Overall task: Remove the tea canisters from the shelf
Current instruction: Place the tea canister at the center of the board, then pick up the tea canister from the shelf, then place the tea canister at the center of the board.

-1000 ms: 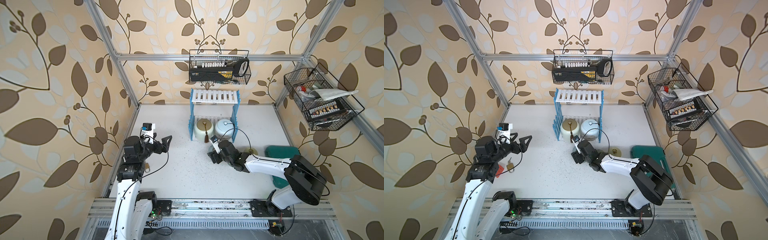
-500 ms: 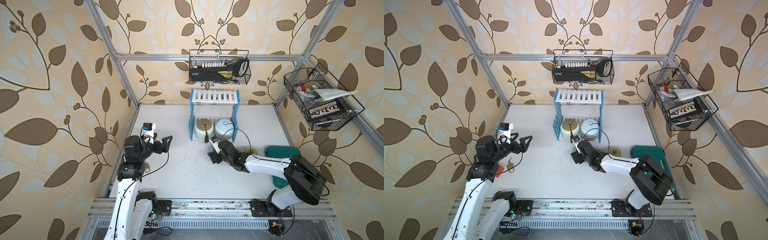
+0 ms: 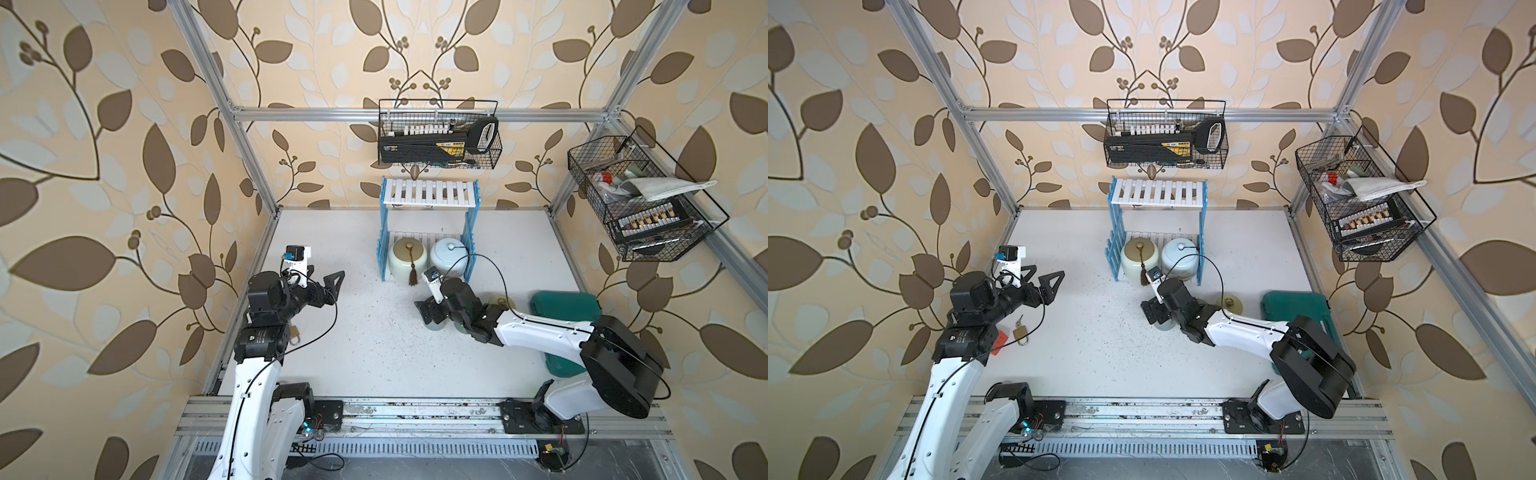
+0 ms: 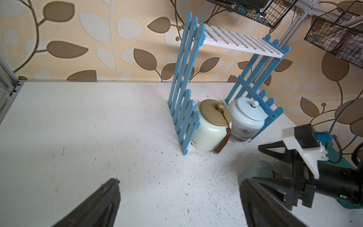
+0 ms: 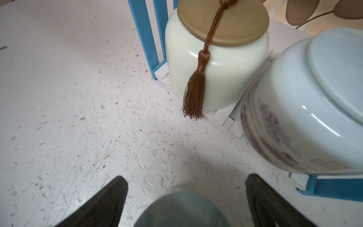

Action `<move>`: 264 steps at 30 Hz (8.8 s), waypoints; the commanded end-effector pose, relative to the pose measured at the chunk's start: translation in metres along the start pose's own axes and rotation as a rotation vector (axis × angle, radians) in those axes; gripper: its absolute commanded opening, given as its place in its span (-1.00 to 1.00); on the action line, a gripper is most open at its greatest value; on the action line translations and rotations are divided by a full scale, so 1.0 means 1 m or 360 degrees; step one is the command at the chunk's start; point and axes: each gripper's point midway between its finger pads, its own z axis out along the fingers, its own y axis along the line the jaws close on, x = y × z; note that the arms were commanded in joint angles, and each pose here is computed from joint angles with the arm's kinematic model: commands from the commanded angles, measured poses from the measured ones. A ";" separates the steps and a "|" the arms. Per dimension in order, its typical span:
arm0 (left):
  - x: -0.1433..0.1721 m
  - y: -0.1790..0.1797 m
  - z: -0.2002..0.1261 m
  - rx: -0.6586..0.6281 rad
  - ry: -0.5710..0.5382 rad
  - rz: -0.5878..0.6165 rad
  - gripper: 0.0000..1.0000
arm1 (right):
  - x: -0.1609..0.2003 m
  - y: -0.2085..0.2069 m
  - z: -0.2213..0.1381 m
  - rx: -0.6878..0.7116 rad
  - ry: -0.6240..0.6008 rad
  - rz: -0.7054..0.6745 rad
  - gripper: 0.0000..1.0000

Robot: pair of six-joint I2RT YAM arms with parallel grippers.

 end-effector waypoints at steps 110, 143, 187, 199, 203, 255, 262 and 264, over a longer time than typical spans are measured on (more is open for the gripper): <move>-0.011 -0.020 -0.006 0.0130 -0.0115 0.0136 0.98 | -0.103 -0.148 0.046 0.0527 0.0069 0.0644 -1.00; -0.010 -0.026 -0.007 0.0155 -0.0096 0.0147 0.97 | -0.187 -0.124 -0.035 0.0428 -0.0251 0.0595 -1.00; -0.014 -0.022 -0.009 0.0125 -0.0132 0.0143 0.97 | -0.252 0.070 -0.106 -0.0291 -0.0565 0.0153 -1.00; -0.013 -0.021 -0.009 0.0119 -0.0112 0.0124 0.97 | -0.215 0.108 -0.078 -0.0490 -0.0500 0.0107 -1.00; -0.013 -0.020 -0.007 0.0118 -0.0121 0.0117 0.97 | -0.199 0.116 -0.065 -0.0523 -0.0474 0.0078 -1.00; -0.009 -0.020 -0.004 0.0144 -0.0077 0.0044 0.97 | -0.107 0.095 0.003 -0.0316 -0.0226 0.0015 0.21; -0.020 -0.029 -0.008 0.0186 -0.0063 -0.0004 0.97 | -0.116 0.076 -0.027 -0.0270 -0.0283 0.0011 0.46; -0.020 -0.033 -0.009 0.0207 -0.0046 0.0030 0.97 | -0.120 0.068 -0.038 -0.0255 -0.0321 0.0030 0.53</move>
